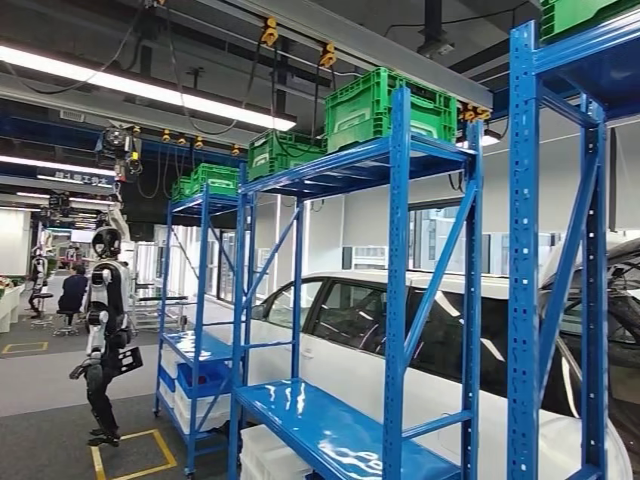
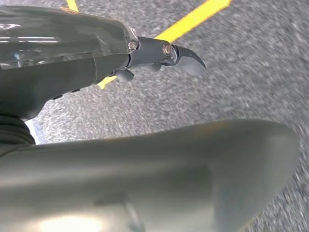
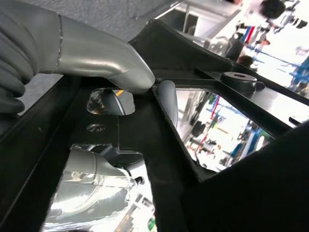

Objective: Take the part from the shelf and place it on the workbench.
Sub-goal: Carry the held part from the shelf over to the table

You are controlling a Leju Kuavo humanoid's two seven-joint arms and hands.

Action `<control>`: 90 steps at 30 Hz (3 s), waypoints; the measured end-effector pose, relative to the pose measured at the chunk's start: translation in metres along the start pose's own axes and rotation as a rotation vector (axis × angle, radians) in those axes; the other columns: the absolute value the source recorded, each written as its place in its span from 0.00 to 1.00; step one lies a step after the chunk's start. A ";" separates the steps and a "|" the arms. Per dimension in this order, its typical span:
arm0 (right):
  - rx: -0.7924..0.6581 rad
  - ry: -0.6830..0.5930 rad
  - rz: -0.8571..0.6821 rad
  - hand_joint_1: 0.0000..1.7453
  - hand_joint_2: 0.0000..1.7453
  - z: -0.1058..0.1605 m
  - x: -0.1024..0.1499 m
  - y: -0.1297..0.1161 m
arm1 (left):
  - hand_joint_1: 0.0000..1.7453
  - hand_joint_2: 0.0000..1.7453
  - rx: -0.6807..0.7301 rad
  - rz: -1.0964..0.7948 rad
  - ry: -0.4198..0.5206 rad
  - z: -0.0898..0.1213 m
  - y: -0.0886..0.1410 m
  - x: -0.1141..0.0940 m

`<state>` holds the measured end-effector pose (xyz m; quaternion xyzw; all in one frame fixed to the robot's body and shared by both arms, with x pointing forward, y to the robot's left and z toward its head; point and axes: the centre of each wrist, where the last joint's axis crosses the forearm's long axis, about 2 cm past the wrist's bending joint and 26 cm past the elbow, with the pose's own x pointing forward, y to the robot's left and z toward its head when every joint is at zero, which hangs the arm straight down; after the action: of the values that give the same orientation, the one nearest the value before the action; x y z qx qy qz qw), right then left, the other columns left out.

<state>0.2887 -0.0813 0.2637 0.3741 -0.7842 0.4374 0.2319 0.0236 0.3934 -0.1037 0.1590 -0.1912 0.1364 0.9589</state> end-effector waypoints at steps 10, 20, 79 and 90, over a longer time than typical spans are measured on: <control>-0.037 -0.045 -0.001 1.00 1.00 0.004 0.008 -0.001 | 0.00 1.00 -0.009 0.006 -0.006 0.000 -0.006 0.001; -0.050 -0.059 -0.015 1.00 1.00 0.007 0.009 0.000 | 0.00 1.00 -0.023 0.010 0.000 0.002 -0.013 -0.001; -0.011 -0.076 -0.093 1.00 1.00 0.008 0.007 0.001 | 0.00 1.00 -0.047 0.015 -0.009 0.003 -0.020 0.000; -0.016 -0.081 -0.093 1.00 1.00 0.010 0.007 0.001 | 0.00 1.00 -0.049 0.006 -0.021 0.002 -0.018 0.002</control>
<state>0.2832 -0.0924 0.2632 0.4258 -0.7782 0.4042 0.2230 0.0306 0.3764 -0.1060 0.1365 -0.2049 0.1330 0.9601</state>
